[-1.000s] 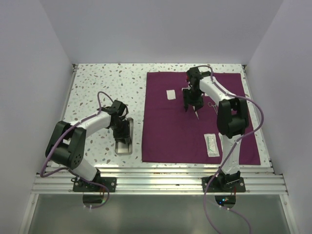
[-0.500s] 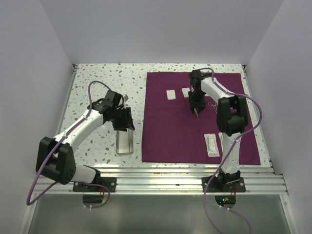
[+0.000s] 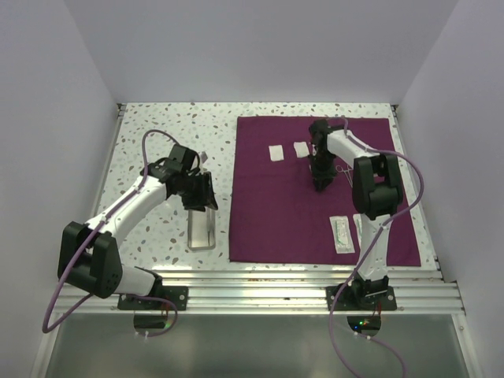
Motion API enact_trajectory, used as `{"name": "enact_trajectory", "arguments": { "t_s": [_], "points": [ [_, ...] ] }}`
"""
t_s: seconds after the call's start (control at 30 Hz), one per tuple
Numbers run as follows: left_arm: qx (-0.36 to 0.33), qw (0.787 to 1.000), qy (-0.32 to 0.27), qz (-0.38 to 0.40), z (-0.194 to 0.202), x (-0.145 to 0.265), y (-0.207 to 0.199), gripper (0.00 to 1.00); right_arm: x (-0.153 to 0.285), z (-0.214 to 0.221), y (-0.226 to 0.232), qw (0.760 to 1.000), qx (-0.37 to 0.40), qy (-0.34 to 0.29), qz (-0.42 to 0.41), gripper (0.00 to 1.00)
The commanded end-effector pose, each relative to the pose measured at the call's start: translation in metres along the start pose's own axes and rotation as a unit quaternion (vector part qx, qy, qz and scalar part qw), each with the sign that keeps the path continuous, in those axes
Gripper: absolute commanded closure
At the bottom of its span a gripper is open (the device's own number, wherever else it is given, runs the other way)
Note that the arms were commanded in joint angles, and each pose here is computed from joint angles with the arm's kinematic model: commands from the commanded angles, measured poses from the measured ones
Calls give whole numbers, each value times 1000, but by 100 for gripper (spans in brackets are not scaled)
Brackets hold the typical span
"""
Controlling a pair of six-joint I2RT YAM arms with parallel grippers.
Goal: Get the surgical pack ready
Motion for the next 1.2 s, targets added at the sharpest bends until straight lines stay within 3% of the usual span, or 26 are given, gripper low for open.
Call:
{"name": "enact_trajectory", "arguments": {
  "t_s": [0.0, 0.13, 0.23, 0.53, 0.77, 1.0, 1.17],
  "points": [
    [-12, 1000, -7, 17, -8, 9, -10, 51, 6, 0, 1, 1000, 1, -13, -7, 78],
    [-10, 1000, -4, 18, -7, 8, -10, 51, 4, 2, -2, 1000, 2, -11, 1, 80],
    [-9, 1000, -4, 21, -9, 9, -12, 51, 5, 0, -2, 1000, 2, -12, 5, 88],
    [-11, 1000, -4, 29, -14, 12, -20, 51, 33, -13, -2, 999, -9, -38, 0, 100],
    [-10, 999, 4, 45, -22, 13, -31, 49, 61, -16, 3, 998, -13, -52, -24, 100],
    [27, 988, 32, 149, -34, 15, -64, 43, 92, -17, 38, 988, -16, -77, -131, 100],
    [58, 966, 53, 245, -43, 12, -96, 41, 120, -9, 92, 961, -3, -104, -257, 100]
  ]
}}
Point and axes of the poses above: each gripper's point midway between its finger pads, its own x axis back along the fingers, its own y axis along the line the jaws close on, z = x × y, the point moved 2 cm from there along x, back along the fingers, and after that the axes turned 9 degrees about x, right-handed, at the moved point
